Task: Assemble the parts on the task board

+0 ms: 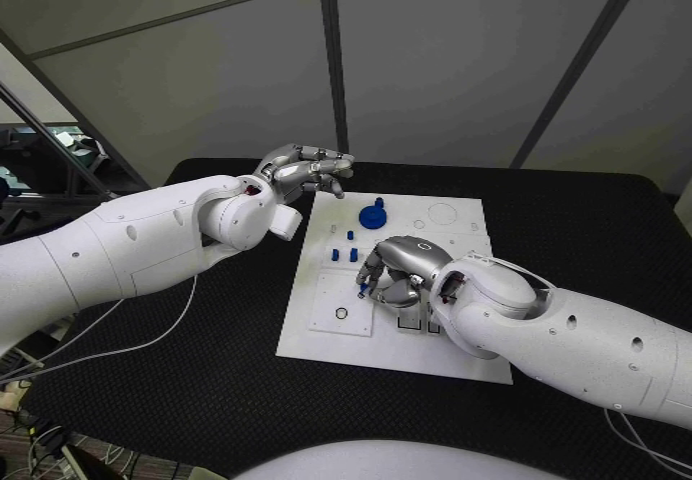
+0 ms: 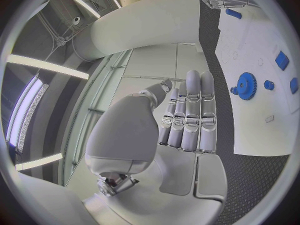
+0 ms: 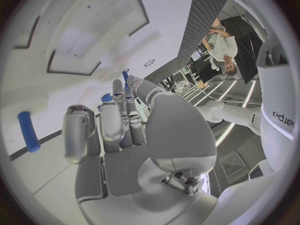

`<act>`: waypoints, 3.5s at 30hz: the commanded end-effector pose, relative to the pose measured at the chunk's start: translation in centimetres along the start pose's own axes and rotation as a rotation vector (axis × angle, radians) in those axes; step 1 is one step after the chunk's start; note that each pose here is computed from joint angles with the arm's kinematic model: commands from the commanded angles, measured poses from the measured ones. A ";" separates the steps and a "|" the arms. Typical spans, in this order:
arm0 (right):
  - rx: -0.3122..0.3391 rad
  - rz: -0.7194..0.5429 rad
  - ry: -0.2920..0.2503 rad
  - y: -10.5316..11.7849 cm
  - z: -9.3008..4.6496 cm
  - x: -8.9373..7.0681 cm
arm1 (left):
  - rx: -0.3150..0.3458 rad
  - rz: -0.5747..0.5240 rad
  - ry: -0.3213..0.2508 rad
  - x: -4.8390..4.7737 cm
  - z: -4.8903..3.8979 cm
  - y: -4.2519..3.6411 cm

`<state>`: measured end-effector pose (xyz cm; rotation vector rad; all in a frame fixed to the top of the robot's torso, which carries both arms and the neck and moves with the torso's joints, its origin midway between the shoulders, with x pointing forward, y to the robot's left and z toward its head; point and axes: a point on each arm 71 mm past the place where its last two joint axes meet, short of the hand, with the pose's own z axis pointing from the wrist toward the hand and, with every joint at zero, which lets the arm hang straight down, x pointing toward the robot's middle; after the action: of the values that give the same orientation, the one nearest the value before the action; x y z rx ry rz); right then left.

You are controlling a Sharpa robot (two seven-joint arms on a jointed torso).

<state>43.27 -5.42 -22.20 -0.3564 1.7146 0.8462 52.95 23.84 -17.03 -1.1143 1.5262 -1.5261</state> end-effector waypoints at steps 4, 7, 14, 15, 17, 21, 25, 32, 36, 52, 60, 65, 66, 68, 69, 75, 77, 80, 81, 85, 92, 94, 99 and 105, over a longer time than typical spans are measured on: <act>-0.005 -0.021 0.022 -0.1 0.1 0.4 | 0.006 -0.008 0.015 0.16 0.07 -0.13; -0.009 -0.021 0.026 0.0 0.1 0.5 | 0.005 -0.008 0.015 0.17 0.08 -0.13; -0.017 -0.018 0.024 0.3 0.1 0.6 | 0.005 -0.008 0.015 0.14 0.07 -0.13; -0.016 -0.017 0.021 0.2 0.1 0.6 | 0.005 -0.008 0.015 0.13 0.07 -0.13; -0.013 -0.016 0.014 0.2 0.1 0.5 | 0.005 -0.008 0.015 0.13 0.07 -0.13; -0.005 -0.017 -0.003 0.1 0.0 0.4 | 0.005 -0.008 0.014 0.10 0.05 -0.13; -0.005 -0.014 -0.025 0.1 -0.1 0.3 | 0.005 -0.007 0.013 0.04 0.03 -0.14; -0.022 0.008 -0.075 0.0 -0.4 0.0 | 0.005 -0.007 0.012 0.00 0.01 -0.14; -0.027 0.041 -0.086 -0.4 -0.7 -0.1 | 0.004 -0.007 0.011 -0.03 -0.01 -0.14; -0.061 0.120 -0.086 -1.1 -1.0 -0.1 | 0.004 -0.006 0.009 -0.11 -0.02 -0.12; -0.075 0.135 -0.082 -0.8 -1.0 0.4 | 0.004 -0.006 0.009 -0.08 0.02 -0.11; -0.076 0.140 -0.077 -0.7 -0.9 0.6 | 0.004 -0.006 0.009 -0.08 0.04 -0.10; -0.075 0.140 -0.075 -0.7 -0.9 0.7 | 0.004 -0.006 0.009 -0.08 0.04 -0.10; -0.073 0.141 -0.070 -0.7 -0.8 0.8 | 0.003 -0.006 0.009 -0.07 0.05 -0.09; -0.072 0.140 -0.068 -0.7 -0.8 0.8 | 0.003 -0.006 0.009 -0.07 0.05 -0.09; -0.057 0.126 -0.072 -0.8 -0.7 0.9 | 0.003 -0.007 0.010 -0.05 0.07 -0.08; -0.052 0.122 -0.072 -0.9 -0.7 1.0 | 0.003 -0.006 0.010 -0.06 0.08 -0.07; -0.044 0.118 -0.072 -1.0 -0.6 1.0 | 0.002 -0.006 0.010 -0.07 0.09 -0.06; -0.040 0.115 -0.072 -1.0 -0.6 1.0 | 0.002 -0.006 0.010 -0.07 0.09 -0.06; -0.028 0.103 -0.060 -1.1 -0.6 1.1 | 0.002 -0.007 0.010 -0.07 0.10 -0.05; -0.020 0.088 -0.035 -1.1 -0.5 1.3 | 0.000 -0.006 0.010 -0.08 0.09 -0.04; -0.020 0.084 -0.027 -1.1 -0.5 1.4 | 0.000 -0.005 0.011 -0.07 0.09 -0.04; -0.019 0.072 -0.005 -1.0 -0.4 1.6 | 0.001 0.000 0.012 -0.08 0.09 -0.04; -0.014 0.061 0.006 -1.0 -0.4 1.7 | 0.001 0.002 0.013 -0.09 0.08 -0.04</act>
<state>43.18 -6.09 -23.80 -0.2883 1.7086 0.9272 53.06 24.02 -17.17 -1.1164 1.5323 -1.5211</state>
